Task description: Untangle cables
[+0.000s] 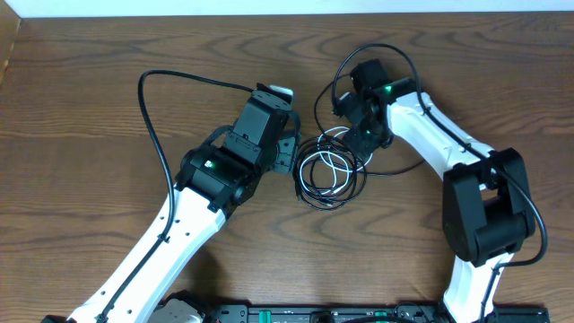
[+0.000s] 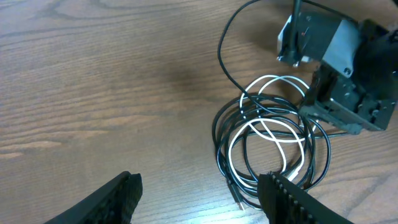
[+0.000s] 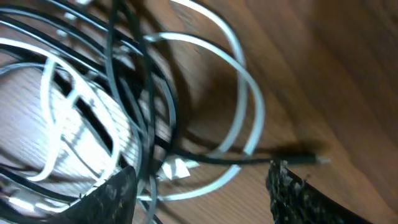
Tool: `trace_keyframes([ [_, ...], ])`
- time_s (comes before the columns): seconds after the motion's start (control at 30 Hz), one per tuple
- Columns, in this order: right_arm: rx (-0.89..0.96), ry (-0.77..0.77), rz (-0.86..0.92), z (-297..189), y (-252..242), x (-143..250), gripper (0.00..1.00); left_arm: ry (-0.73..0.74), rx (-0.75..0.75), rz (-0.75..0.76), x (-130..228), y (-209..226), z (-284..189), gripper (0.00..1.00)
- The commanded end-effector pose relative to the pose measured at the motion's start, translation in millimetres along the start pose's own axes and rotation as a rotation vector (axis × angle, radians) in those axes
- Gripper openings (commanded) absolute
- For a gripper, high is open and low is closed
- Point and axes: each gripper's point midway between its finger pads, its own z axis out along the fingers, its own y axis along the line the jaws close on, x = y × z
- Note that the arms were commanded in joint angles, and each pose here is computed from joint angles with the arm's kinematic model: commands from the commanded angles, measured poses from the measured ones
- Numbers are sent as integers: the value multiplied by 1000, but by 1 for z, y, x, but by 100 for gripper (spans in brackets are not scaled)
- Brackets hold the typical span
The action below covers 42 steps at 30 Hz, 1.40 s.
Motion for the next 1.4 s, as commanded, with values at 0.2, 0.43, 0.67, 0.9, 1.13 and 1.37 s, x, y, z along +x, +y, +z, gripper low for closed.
trace_keyframes([
  [0.2,-234,-58,-33,9,47,-11,63,-7,8,-21,-4,-1,-2,65],
  [0.43,-242,-46,-43,10,59,-11,41,-7,9,-21,-4,-1,-2,65],
  [0.67,-213,-14,-38,28,57,6,48,-7,9,-21,-4,-1,-2,65],
  [0.9,-194,-21,35,42,56,11,43,-7,9,-21,-4,-1,-2,65],
  [1.13,-187,-41,171,36,52,1,1,-7,9,-21,-4,-1,-2,65],
  [1.37,-165,-129,206,-42,41,-36,1,-7,9,-21,-4,-1,-2,65],
])
